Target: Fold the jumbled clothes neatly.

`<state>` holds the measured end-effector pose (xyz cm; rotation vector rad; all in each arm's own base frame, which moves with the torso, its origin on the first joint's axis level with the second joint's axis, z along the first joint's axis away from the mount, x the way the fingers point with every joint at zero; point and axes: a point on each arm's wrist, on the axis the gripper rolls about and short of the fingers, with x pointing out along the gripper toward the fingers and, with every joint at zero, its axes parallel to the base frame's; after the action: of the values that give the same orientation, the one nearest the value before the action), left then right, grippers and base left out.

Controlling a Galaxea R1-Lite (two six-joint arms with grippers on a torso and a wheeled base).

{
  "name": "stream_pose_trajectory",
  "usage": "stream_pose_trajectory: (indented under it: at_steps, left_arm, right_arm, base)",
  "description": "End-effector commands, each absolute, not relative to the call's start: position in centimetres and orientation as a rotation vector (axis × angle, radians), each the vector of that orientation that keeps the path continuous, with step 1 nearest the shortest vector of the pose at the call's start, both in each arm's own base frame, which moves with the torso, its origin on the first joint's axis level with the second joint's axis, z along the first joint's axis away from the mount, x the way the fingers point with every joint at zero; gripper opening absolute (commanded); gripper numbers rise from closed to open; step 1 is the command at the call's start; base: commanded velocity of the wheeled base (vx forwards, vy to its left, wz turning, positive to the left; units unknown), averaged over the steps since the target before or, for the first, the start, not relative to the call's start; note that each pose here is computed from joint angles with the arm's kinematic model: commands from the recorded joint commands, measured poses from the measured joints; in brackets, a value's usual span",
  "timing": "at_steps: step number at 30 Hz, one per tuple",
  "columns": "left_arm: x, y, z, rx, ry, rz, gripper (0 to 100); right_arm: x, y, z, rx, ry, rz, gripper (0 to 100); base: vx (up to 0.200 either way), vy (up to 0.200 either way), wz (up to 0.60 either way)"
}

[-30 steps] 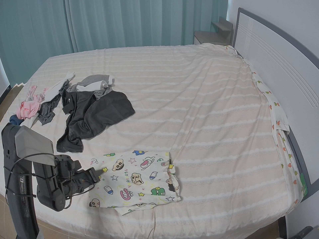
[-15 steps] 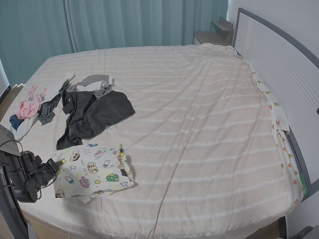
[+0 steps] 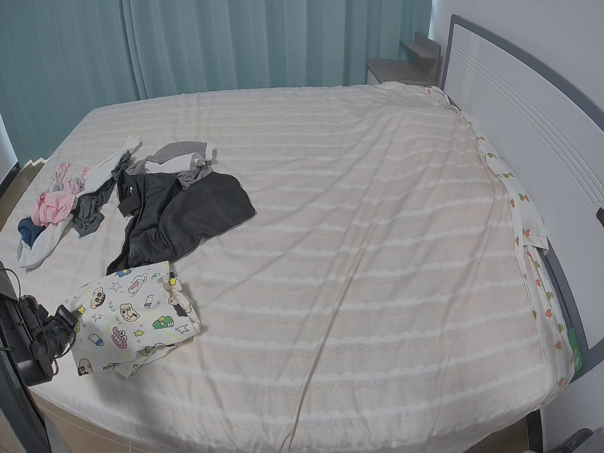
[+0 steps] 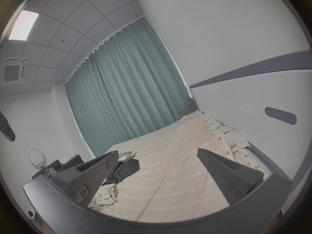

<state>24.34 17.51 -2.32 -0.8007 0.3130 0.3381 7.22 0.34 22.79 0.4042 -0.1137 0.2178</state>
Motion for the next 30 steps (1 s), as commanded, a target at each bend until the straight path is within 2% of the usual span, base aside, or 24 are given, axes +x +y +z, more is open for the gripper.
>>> stream_pose_trajectory:
  at_steps: [1, 6, 10, 15, 19, 21, 22, 26, 27, 28, 29, 30]
  left_arm:
    - [24.1, 17.8, -3.0, -0.803, 0.315, 0.354, 100]
    - [23.6, 18.0, -2.8, -0.797, 0.306, 0.423, 100]
    - [21.9, 19.7, -1.0, -0.792, 0.232, 0.474, 100]
    - [19.1, 20.1, 2.3, -0.792, 0.166, 0.401, 100]
    - [15.2, 16.7, 6.7, -0.776, 0.147, 0.117, 100]
    - [14.9, 16.2, 7.2, -0.769, 0.146, 0.079, 100]
    - [13.3, 13.7, 9.2, -0.722, 0.137, -0.082, 100]
    - [12.9, 10.5, 11.9, -0.679, 0.129, -0.264, 100]
    - [12.9, 10.5, 11.9, -0.679, 0.129, -0.264, 100]
    - [12.7, 8.9, 13.1, -0.662, 0.123, -0.346, 100]
    - [12.7, 8.9, 13.1, -0.662, 0.123, -0.346, 100]
    - [12.2, 6.6, 14.4, -0.660, 0.135, -0.478, 100]
  right_arm:
    - [7.3, 0.3, 22.8, 0.404, -0.110, 0.218, 100]
    - [7.3, 0.3, 22.8, 0.404, -0.110, 0.218, 100]
    - [7.3, 0.3, 22.8, 0.404, -0.112, 0.218, 100]
    - [7.3, 0.3, 22.8, 0.404, -0.110, 0.218, 100]
    - [7.1, 0.3, 22.9, 0.401, -0.119, 0.222, 100]
    - [7.1, 0.3, 22.8, 0.401, -0.117, 0.224, 100]
    - [6.9, 0.4, 22.8, 0.399, -0.118, 0.241, 100]
    - [6.4, 0.5, 22.0, 0.385, -0.105, 0.273, 100]
    - [6.4, 0.5, 22.0, 0.385, -0.105, 0.273, 100]
    - [6.2, 0.5, 21.7, 0.380, -0.104, 0.279, 100]
    - [6.2, 0.5, 21.7, 0.380, -0.104, 0.279, 100]
    - [5.9, 0.5, 21.3, 0.374, -0.101, 0.283, 100]
  base:
    - [0.000, 0.000, 0.00]
    - [0.000, 0.000, 0.00]
    - [0.000, 0.000, 0.00]
    - [0.000, 0.000, 0.00]
    - [0.000, 0.000, 0.00]
    - [0.000, 0.000, 0.00]
    - [0.000, 0.000, 0.00]
    - [0.000, 0.000, 0.00]
    - [0.000, 0.000, 0.00]
    - [0.000, 0.000, 0.00]
    - [0.000, 0.000, 0.00]
    - [0.000, 0.000, 0.00]
